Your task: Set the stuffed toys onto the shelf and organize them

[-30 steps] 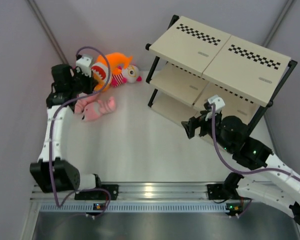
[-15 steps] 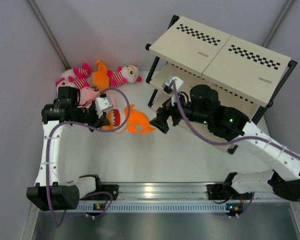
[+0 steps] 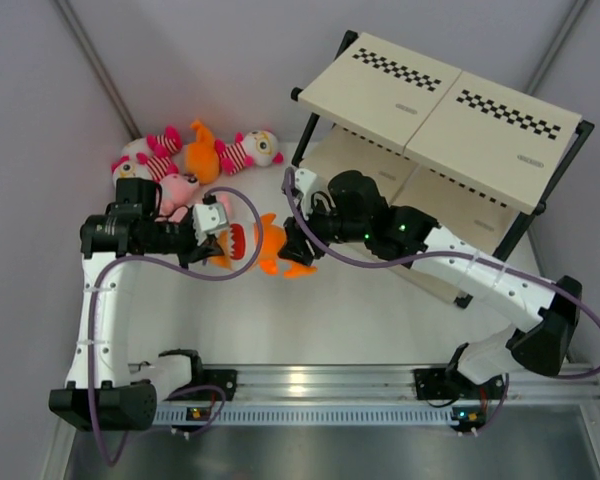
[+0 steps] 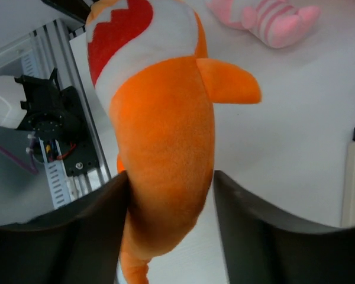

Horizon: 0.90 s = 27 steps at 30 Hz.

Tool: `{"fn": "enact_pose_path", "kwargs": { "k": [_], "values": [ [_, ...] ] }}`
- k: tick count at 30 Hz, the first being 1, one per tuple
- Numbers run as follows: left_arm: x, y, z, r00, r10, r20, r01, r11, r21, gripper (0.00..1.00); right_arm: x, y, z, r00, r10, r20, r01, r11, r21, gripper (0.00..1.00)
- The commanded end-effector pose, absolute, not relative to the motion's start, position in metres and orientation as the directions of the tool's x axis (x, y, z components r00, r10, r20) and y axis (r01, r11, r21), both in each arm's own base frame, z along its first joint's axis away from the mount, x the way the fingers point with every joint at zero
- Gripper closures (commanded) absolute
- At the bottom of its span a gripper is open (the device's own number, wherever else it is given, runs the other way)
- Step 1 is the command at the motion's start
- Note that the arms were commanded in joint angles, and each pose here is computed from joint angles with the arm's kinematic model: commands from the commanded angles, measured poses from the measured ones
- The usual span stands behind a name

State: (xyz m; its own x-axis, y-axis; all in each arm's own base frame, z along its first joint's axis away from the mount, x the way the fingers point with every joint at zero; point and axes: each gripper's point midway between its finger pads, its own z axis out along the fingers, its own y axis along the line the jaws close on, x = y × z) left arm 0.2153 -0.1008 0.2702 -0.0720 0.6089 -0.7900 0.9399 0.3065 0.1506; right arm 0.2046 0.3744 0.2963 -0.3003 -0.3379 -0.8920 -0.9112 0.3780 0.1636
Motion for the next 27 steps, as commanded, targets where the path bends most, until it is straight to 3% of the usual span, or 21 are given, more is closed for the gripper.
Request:
{"fn": "enact_pose_path", "kwargs": {
  "k": [1,2,3,4,6,9,10,13,15,16,17,22,27],
  "values": [
    [0.177,-0.113,0.284,-0.129,0.558,-0.820,0.959,0.279,0.039,1.00,0.189,0.394,0.323,-0.282,-0.269,-0.921,-0.940,0.269,0.209,0.54],
    [0.177,-0.113,0.286,-0.133,0.556,-0.820,0.959,0.282,0.036,1.00,0.189,0.393,0.325,-0.284,-0.263,-0.922,-0.938,0.275,0.210,0.70],
    [0.177,-0.113,0.287,-0.141,0.553,-0.821,0.957,0.290,0.031,1.00,0.191,0.391,0.327,-0.286,-0.257,-0.923,-0.934,0.291,0.209,0.97],
    [0.179,-0.113,0.291,-0.141,0.553,-0.821,0.954,0.298,0.037,1.00,0.195,0.386,0.335,-0.296,-0.230,-0.927,-0.920,0.331,0.212,1.00],
    [0.182,-0.108,0.296,-0.181,0.560,-0.809,0.939,0.342,0.027,0.95,0.197,0.382,0.348,-0.310,-0.189,-0.932,-0.903,0.364,0.227,1.00],
    [0.192,-0.100,0.312,-0.276,0.548,-0.789,0.891,0.453,0.003,0.67,0.200,0.369,0.387,-0.291,-0.091,-0.952,-0.883,0.410,0.230,1.00],
    [0.198,-0.092,0.314,-0.304,0.560,-0.771,0.866,0.500,0.022,0.51,0.203,0.365,0.401,-0.285,-0.048,-0.957,-0.868,0.435,0.237,1.00],
    [0.212,-0.072,0.327,-0.403,0.525,-0.749,0.752,0.657,0.056,0.36,0.216,0.340,0.447,-0.242,0.092,-0.966,-0.804,0.539,0.253,1.00],
    [0.222,-0.064,0.341,-0.414,0.487,-0.769,0.684,0.724,0.090,0.14,0.221,0.316,0.481,-0.196,0.189,-0.962,-0.752,0.601,0.271,1.00],
    [0.226,-0.061,0.345,-0.420,0.478,-0.771,0.658,0.746,0.104,0.13,0.231,0.300,0.492,-0.164,0.230,-0.959,-0.692,0.667,0.278,1.00],
    [0.229,-0.054,0.348,-0.431,0.474,-0.768,0.626,0.770,0.125,0.02,0.233,0.288,0.507,-0.134,0.273,-0.953,-0.662,0.691,0.291,1.00],
    [0.237,-0.051,0.358,-0.428,0.445,-0.786,0.586,0.799,0.133,0.01,0.251,0.191,0.558,0.019,0.461,-0.887,-0.356,0.832,0.425,1.00],
    [0.235,-0.055,0.354,-0.426,0.449,-0.786,0.607,0.785,0.119,0.02,0.264,0.095,0.563,0.177,0.537,-0.825,-0.025,0.840,0.542,1.00]
  ]
}}
